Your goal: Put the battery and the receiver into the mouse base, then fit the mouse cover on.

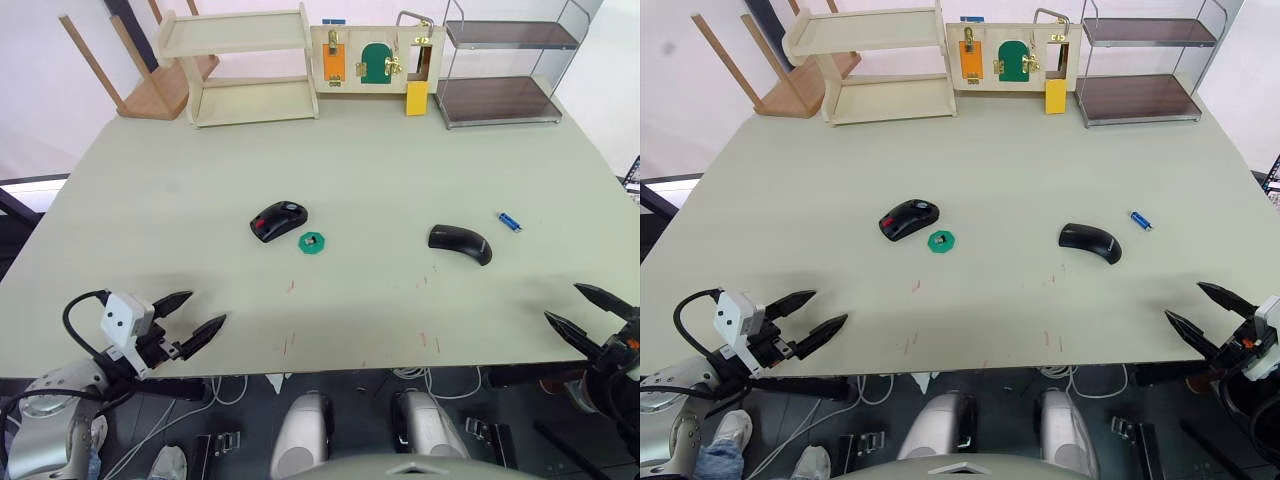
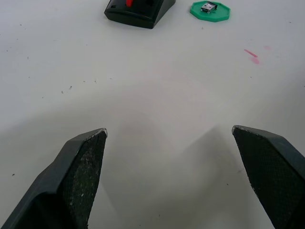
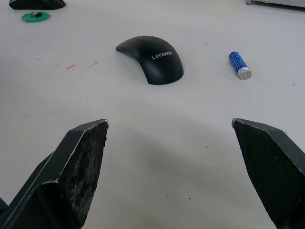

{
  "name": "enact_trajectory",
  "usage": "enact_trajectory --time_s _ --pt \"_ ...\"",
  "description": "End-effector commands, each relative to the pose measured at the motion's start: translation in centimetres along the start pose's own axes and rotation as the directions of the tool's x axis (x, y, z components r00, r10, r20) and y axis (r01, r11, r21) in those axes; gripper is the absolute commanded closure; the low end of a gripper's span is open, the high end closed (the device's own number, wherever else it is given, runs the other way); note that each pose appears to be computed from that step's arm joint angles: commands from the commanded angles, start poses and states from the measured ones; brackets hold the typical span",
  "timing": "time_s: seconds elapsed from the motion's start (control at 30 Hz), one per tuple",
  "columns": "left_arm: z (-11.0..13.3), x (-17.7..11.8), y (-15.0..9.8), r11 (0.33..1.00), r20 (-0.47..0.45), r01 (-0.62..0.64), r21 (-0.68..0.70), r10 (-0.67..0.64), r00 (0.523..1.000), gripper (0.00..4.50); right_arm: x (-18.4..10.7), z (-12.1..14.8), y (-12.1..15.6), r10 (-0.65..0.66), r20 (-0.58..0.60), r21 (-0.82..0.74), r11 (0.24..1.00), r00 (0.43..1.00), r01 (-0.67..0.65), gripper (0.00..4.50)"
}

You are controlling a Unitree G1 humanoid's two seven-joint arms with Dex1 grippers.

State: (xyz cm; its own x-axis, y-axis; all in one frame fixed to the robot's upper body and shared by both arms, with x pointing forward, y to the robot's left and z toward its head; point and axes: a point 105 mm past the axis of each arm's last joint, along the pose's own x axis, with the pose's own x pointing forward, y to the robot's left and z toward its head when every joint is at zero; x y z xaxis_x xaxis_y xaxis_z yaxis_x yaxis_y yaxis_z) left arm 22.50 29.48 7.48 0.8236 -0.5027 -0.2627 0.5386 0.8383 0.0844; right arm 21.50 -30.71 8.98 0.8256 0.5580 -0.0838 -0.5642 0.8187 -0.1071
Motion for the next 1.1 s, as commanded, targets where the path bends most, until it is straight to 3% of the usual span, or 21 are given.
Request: enact_trajectory --time_s 0.03,0.67,0.93,1.1 --pt "1.2 -0.4 0.1 0.999 0.038 -0.011 0.033 0.009 0.999 0.0 -0.1 0.4 -0.3 0.008 0.009 -0.032 0.999 1.0 -0.008 0.13" --pt "1.5 -0.1 0.0 1.0 0.041 0.03 0.009 -0.03 0.999 0.0 0.1 0.1 0.4 0.02 -0.016 -0.028 0.999 1.0 -0.02 0.13" --pt "3.4 1.3 1.6 0.999 0.074 0.027 0.038 -0.03 0.997 0.0 1.3 0.4 3.0 0.104 0.035 -0.011 0.995 0.994 -0.104 0.13" --pt "4.5 2.7 2.5 0.993 0.067 0.085 0.077 -0.09 0.994 0.0 1.7 1.4 5.3 0.205 0.162 -0.017 0.979 0.965 -0.205 0.13"
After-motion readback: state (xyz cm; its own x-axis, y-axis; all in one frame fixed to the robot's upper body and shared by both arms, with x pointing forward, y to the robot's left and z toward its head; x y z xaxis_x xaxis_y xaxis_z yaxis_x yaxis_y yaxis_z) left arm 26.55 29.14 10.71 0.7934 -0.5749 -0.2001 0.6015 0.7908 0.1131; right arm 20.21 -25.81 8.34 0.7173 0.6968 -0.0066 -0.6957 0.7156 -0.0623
